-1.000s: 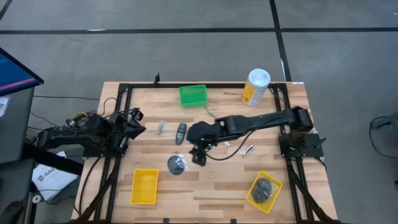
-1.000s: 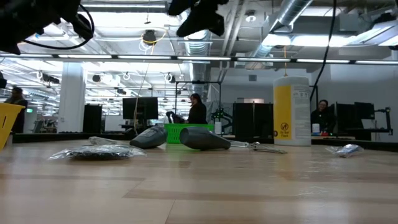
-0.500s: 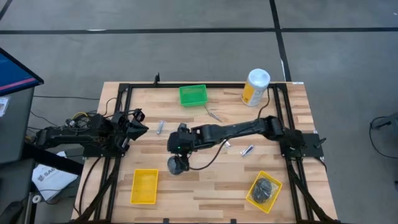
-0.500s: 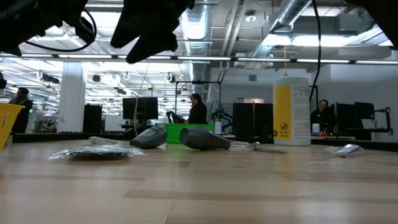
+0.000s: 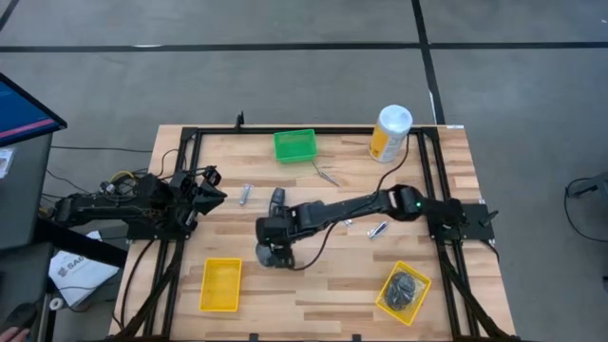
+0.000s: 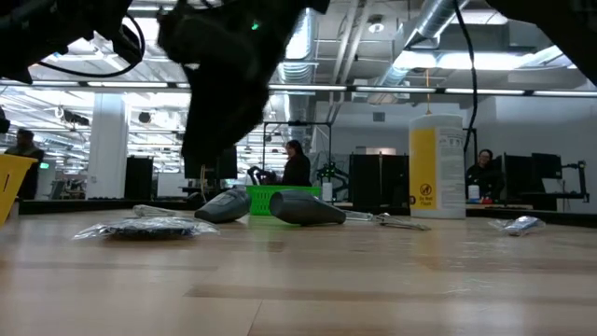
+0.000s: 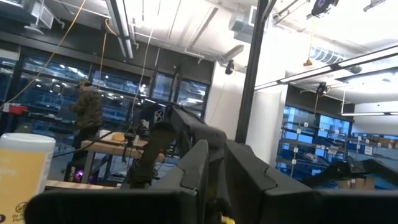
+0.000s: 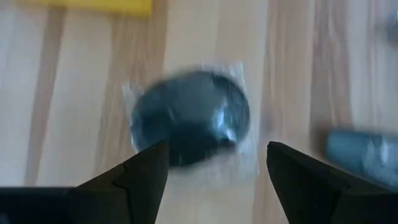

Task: Pick & Place Travel size toiletries
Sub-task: Put the black hairbrush into the right yellow bin

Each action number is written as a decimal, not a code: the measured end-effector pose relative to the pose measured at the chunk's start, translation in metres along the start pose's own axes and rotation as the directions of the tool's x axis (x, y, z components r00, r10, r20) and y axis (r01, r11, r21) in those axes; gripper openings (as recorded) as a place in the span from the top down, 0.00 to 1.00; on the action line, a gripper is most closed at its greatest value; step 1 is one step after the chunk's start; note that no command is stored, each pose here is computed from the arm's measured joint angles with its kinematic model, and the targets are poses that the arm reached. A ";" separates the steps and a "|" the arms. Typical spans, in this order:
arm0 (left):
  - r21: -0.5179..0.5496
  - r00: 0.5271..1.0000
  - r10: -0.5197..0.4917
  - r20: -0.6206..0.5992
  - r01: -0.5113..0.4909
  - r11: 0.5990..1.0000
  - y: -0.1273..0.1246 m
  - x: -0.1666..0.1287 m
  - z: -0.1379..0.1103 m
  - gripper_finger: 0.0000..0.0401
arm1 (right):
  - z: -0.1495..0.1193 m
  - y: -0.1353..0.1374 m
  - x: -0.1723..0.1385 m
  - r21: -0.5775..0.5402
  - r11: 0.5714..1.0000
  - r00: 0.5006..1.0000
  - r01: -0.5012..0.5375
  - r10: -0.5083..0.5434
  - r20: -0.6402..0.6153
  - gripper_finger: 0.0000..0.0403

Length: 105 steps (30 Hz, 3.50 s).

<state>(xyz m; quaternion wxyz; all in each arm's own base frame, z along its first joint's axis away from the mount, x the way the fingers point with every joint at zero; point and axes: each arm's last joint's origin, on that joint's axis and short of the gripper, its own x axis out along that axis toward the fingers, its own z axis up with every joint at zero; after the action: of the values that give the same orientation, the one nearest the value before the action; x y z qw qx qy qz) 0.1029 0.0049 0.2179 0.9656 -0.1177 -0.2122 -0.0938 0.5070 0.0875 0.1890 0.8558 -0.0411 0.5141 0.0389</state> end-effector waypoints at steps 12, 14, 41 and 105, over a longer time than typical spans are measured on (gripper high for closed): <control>0.002 1.000 0.000 0.001 0.000 1.000 0.000 0.000 0.000 0.89 | -0.005 -0.005 0.020 -0.024 0.998 0.998 0.049 -0.050 -0.032 0.36; 0.003 1.000 0.000 0.001 0.000 1.000 0.000 0.000 0.000 0.89 | -0.008 -0.005 0.023 -0.037 0.998 0.997 0.047 -0.049 -0.054 0.37; 0.006 1.000 -0.003 0.008 0.003 1.000 0.000 0.000 0.001 0.89 | -0.026 -0.001 0.049 -0.033 0.999 0.983 -0.011 0.005 -0.182 0.86; 0.007 1.000 -0.006 0.015 0.006 1.000 -0.001 0.000 0.001 0.89 | -0.012 -0.001 0.072 0.079 0.997 1.000 -0.009 0.010 -0.013 0.32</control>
<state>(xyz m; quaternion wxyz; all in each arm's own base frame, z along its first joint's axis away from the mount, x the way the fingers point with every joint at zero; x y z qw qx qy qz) 0.1023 0.0048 0.2193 0.9641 -0.1143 -0.2199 -0.0951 0.5300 0.0866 0.1200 0.8532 -0.0051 0.5211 0.0224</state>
